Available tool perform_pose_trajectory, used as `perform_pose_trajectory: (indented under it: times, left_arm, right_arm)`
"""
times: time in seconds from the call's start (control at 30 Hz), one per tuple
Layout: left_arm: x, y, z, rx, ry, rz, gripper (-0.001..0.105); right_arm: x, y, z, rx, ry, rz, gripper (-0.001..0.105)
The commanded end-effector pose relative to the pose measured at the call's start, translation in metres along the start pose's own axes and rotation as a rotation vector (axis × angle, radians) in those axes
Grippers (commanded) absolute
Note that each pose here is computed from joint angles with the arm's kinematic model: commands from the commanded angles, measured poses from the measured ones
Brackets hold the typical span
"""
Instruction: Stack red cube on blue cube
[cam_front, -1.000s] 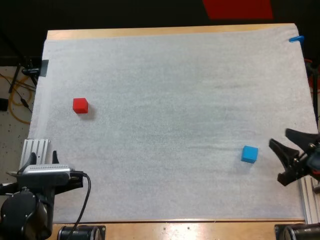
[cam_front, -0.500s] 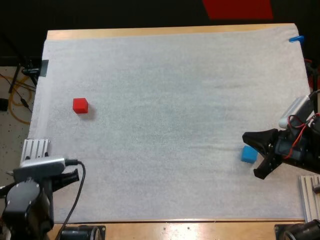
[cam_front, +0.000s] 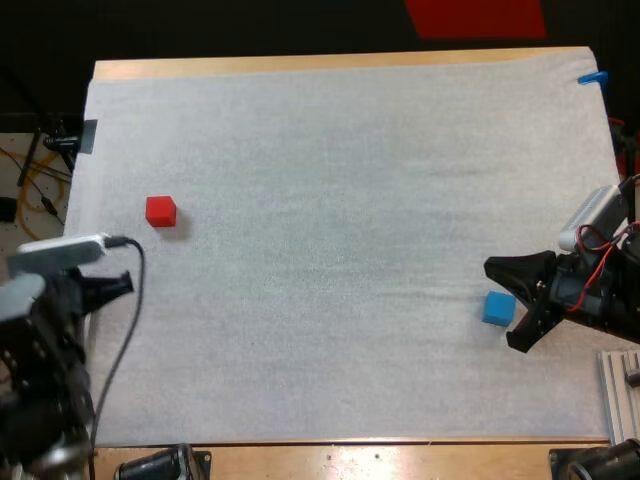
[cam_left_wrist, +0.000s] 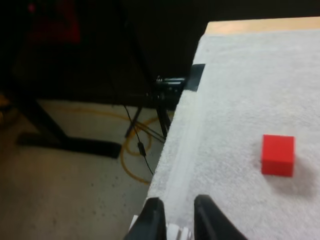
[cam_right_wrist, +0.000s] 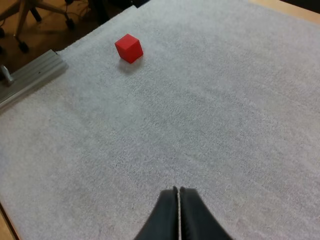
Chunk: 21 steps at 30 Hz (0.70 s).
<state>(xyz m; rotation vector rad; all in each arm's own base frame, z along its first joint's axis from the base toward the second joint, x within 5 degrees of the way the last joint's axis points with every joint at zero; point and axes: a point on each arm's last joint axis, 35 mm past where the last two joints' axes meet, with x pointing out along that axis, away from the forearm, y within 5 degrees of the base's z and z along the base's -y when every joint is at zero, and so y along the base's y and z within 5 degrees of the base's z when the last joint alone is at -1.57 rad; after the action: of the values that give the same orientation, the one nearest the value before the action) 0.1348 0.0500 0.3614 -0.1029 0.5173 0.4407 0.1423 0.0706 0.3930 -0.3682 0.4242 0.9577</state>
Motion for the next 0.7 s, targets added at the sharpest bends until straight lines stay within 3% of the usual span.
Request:
perform_pose_trajectory:
  times: [0.0,0.1,0.17,0.37,0.53,0.67]
  left_arm:
    - [0.007,0.003,0.008,-0.018,-0.035,-0.018,0.015]
    - [0.033,0.006,0.014,0.005,-0.014,-0.040,0.009]
    - [0.059,0.005,0.013,0.060,0.058,-0.041,0.000]
    - [0.119,0.001,0.007,0.101,0.235,-0.117,0.000]
    - [0.162,-0.003,0.010,0.177,0.305,-0.153,0.000]
    - [0.199,-0.008,0.012,0.184,0.372,-0.188,0.000]
  right_arm:
    - [-0.002,0.000,0.004,-0.029,-0.019,0.002,0.000]
    - [-0.002,0.000,0.004,-0.029,-0.019,0.002,0.000]
    - [-0.002,0.000,0.004,-0.029,-0.019,0.002,0.000]
    - [-0.002,0.000,0.004,-0.029,-0.019,0.002,0.000]
    - [-0.002,0.000,0.004,-0.029,-0.019,0.002,0.000]
    - [-0.002,0.000,0.004,-0.024,-0.019,0.002,0.000]
